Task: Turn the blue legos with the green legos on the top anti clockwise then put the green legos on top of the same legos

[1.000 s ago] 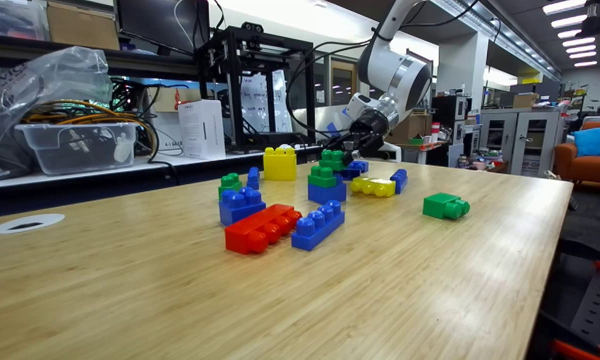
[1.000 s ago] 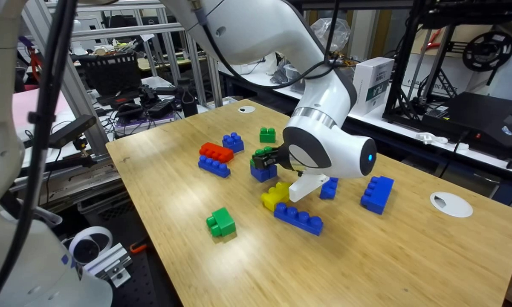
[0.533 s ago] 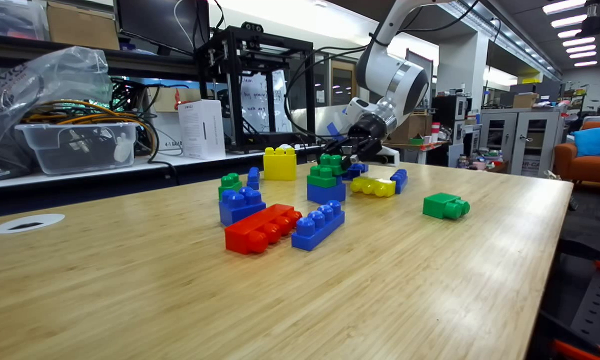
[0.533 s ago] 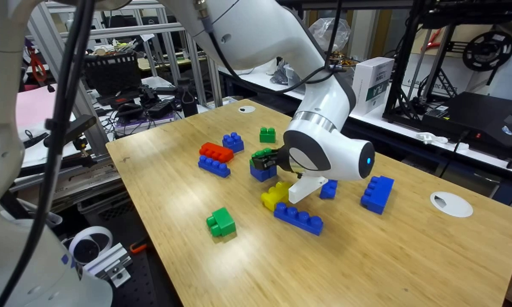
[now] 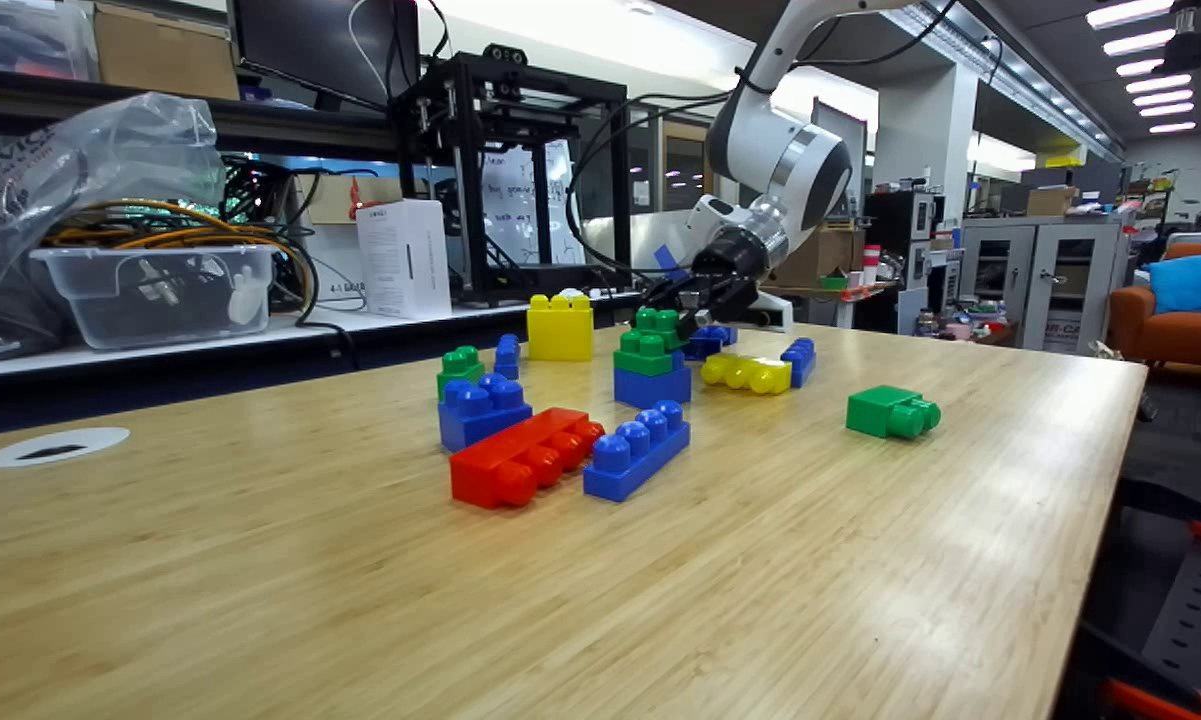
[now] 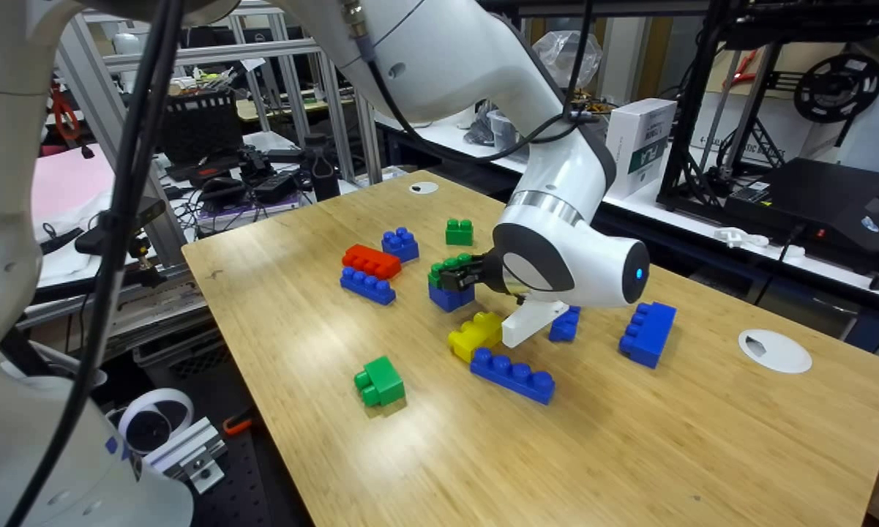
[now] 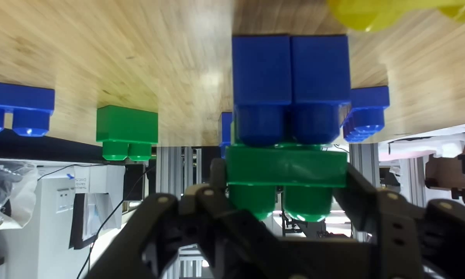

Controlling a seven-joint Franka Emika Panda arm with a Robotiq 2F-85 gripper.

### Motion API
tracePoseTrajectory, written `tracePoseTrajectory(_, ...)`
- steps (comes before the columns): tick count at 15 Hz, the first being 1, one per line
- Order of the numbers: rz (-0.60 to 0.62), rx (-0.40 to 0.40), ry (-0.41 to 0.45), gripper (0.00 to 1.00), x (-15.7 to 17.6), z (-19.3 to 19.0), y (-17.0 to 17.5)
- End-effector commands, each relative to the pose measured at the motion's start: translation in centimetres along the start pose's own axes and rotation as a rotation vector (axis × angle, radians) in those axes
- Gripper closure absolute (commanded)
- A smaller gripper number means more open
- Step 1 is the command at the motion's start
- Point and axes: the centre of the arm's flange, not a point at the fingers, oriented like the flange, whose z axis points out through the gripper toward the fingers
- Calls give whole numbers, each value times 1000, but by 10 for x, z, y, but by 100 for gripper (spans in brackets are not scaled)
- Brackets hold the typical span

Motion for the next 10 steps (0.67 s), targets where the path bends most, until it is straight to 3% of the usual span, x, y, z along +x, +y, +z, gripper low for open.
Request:
tracePoseTrajectory(1, -25, 5, 21, 55, -4, 1, 4)
tracePoseTrajectory(10, 1, 17, 30, 55, -19, 8, 0)
